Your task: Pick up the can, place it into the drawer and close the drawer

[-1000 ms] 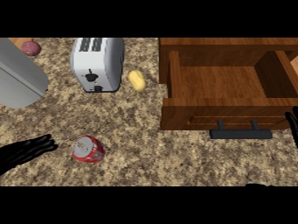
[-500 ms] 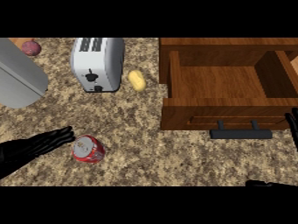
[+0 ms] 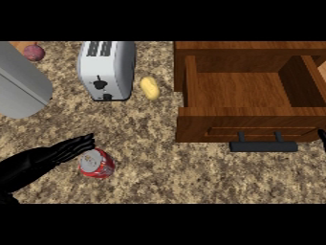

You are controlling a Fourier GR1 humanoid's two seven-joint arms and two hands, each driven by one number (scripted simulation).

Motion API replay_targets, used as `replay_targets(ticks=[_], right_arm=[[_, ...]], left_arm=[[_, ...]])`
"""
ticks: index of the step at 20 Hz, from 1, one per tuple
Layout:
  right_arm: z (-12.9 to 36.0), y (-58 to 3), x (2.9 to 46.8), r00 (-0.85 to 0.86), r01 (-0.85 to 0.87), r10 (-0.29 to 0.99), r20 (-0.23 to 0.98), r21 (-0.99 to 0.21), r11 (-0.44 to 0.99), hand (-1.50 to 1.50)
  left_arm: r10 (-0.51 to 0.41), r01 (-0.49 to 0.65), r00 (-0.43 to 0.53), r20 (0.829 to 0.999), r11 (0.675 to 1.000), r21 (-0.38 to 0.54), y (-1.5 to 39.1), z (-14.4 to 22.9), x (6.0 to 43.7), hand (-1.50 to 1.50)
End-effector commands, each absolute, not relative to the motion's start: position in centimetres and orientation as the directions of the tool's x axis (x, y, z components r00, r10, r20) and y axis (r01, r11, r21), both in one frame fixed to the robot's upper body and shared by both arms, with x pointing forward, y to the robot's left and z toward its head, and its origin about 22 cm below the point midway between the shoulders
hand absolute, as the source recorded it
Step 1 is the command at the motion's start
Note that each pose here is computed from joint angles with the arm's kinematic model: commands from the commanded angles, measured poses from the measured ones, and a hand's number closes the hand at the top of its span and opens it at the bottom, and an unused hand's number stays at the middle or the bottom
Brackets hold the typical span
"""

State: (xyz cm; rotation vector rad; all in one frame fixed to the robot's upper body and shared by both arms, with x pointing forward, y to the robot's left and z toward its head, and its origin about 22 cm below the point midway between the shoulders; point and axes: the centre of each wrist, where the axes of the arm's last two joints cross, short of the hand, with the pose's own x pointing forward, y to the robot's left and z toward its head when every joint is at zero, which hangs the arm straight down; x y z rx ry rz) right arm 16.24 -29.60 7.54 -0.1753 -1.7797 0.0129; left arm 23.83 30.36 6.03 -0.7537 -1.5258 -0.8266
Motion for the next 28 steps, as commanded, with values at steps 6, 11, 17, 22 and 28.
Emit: replay_targets(ticks=[6,11,17,22,28], right_arm=[[7.5,-29.6,18.1,-0.205,0.122,0.13,0.97,-0.106,0.987,-1.5],[7.3,-28.4,17.7,-0.218,0.1,0.133,0.967,-0.114,0.988,-1.5],[9.3,-29.3,17.3,-0.233,0.098,0.122,0.965,-0.101,0.99,-1.5],[7.0,-30.7,16.7,-0.209,0.098,0.116,0.971,-0.097,0.99,-1.5],[6.6,-30.2,15.7,-0.213,0.112,0.142,0.967,-0.12,0.986,-1.5]], left_arm=[[-0.015,0.823,-0.097,0.995,0.561,0.089,29.7,1.3,23.6,-1.5],[-0.041,0.815,-0.094,0.995,0.571,0.101,30.7,0.8,26.8,-1.5],[-0.027,0.808,-0.096,0.995,0.582,0.093,34.1,-1.2,26.8,-1.5],[-0.055,0.797,-0.095,0.994,0.594,0.108,33.3,-3.5,27.2,-1.5],[-0.063,0.8,-0.059,0.996,0.595,0.085,33.2,-5.5,26.5,-1.5]])
